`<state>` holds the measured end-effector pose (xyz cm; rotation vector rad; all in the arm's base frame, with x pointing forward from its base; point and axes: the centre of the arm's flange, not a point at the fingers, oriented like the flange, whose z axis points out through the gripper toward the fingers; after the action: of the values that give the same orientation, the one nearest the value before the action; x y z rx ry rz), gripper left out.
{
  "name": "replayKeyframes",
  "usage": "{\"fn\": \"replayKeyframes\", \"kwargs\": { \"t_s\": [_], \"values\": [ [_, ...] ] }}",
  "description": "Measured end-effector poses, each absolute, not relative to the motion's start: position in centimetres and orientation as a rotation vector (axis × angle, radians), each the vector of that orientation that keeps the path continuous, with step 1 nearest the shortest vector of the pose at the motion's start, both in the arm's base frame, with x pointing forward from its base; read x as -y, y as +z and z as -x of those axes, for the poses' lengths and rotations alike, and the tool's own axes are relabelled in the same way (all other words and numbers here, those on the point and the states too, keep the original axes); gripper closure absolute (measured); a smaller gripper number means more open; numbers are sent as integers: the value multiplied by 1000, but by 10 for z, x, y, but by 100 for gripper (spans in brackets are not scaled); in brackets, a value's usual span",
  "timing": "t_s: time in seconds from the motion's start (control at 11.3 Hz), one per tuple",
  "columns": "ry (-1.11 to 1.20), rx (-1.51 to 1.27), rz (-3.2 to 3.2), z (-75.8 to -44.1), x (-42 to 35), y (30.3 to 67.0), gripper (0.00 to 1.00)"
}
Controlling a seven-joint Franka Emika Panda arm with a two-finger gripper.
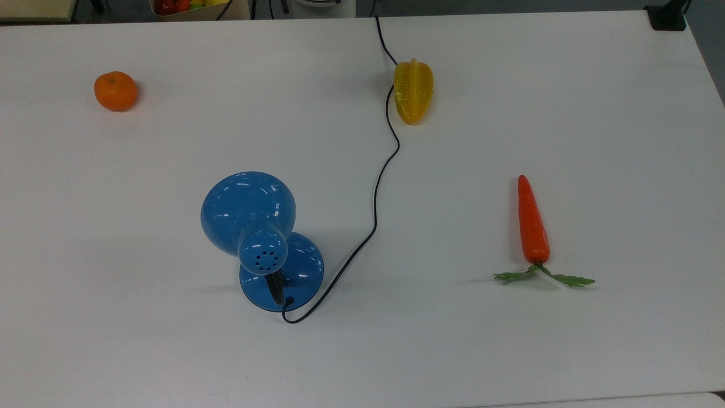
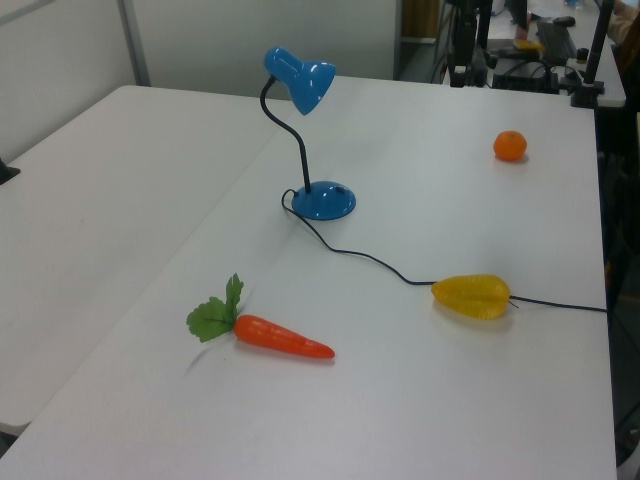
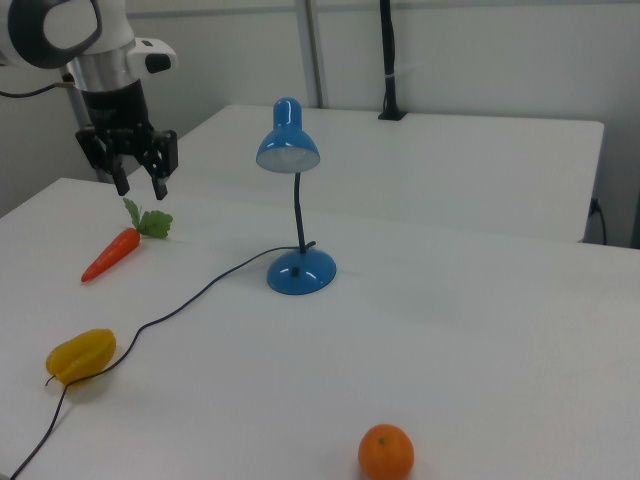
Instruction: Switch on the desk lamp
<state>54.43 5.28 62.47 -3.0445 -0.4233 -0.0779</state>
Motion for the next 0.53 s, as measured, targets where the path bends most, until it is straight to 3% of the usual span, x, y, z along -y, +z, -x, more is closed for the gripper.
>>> {"fn": "replayKeyframes", "kwargs": {
  "t_s": [0.35, 0.53],
  "values": [
    [-74, 415, 3046, -545, -50, 623, 94],
    [-62, 400, 3048, -546, -44, 619, 99]
  ]
}}
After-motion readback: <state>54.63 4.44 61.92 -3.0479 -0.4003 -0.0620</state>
